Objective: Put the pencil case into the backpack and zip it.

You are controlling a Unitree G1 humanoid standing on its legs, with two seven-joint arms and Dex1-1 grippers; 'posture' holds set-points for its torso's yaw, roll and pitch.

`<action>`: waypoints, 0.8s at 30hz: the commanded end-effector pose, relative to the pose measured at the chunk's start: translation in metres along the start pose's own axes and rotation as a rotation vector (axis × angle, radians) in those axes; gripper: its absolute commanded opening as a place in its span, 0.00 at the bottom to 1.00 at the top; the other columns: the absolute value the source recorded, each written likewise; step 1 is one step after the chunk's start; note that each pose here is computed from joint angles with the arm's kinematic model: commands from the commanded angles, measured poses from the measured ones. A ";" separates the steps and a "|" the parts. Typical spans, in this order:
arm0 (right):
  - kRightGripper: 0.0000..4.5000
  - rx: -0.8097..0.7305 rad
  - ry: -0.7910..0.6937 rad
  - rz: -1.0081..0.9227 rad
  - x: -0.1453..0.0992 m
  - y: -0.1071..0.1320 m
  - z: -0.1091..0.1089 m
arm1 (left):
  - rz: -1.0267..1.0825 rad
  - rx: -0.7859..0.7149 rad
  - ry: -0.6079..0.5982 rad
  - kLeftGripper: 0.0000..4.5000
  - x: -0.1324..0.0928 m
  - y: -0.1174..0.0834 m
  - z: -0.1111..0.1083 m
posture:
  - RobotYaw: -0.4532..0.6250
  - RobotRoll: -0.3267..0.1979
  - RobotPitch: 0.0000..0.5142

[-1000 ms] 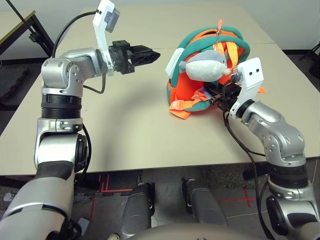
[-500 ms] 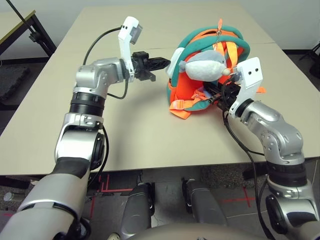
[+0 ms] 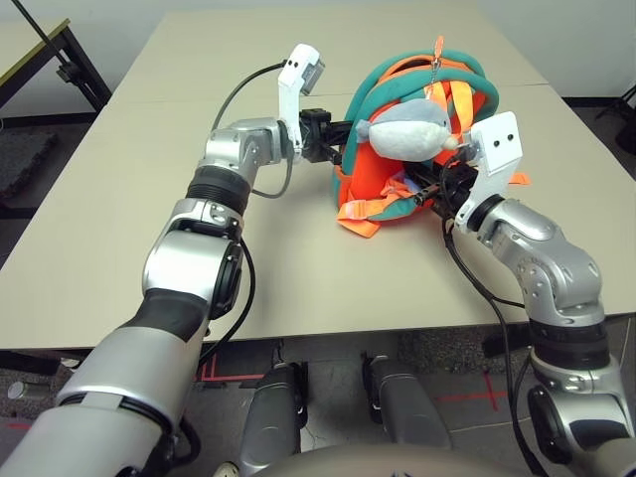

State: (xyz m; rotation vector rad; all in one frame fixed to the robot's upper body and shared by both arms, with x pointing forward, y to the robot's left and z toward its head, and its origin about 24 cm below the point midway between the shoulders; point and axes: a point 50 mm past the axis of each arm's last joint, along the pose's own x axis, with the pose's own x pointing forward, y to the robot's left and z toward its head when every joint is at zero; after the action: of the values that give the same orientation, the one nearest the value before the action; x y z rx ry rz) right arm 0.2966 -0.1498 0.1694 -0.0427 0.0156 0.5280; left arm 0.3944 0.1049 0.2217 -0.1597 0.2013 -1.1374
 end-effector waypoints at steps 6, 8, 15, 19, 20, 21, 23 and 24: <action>0.04 0.017 0.073 0.023 0.003 0.003 -0.016 | -0.051 0.051 -0.193 0.00 -0.050 -0.022 0.065 | 0.24 0.62 0.26; 0.04 0.017 0.074 0.026 0.003 0.004 -0.016 | -0.069 0.078 -0.194 0.00 -0.056 -0.031 0.071 | 0.24 0.62 0.26; 0.04 0.017 0.072 0.029 0.006 0.004 -0.017 | -0.166 0.142 -0.138 0.00 -0.052 -0.061 0.072 | 0.24 0.62 0.25; 0.04 0.017 0.071 0.028 0.006 0.004 -0.018 | -0.202 0.180 -0.100 0.21 -0.044 -0.070 0.068 | 0.24 0.62 0.25; 0.04 0.017 0.071 0.027 0.006 0.003 -0.018 | -0.210 0.185 -0.096 0.30 -0.042 -0.071 0.067 | 0.23 0.62 0.25; 0.04 0.017 0.071 0.025 0.006 0.003 -0.018 | -0.217 0.189 -0.088 0.37 -0.041 -0.071 0.065 | 0.23 0.62 0.25; 0.04 0.017 0.070 0.023 0.005 0.003 -0.018 | -0.221 0.201 -0.069 0.55 -0.038 -0.072 0.062 | 0.23 0.62 0.25; 0.04 0.017 0.070 0.022 0.005 0.003 -0.018 | -0.221 0.210 -0.056 0.64 -0.036 -0.072 0.060 | 0.23 0.62 0.25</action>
State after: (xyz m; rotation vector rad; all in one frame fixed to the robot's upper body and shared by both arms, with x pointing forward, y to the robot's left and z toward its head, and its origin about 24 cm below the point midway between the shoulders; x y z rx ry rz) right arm 0.2996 -0.1477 0.1645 -0.0486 0.0202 0.5362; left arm 0.3336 0.1141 0.3025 -0.0613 0.0132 -1.3389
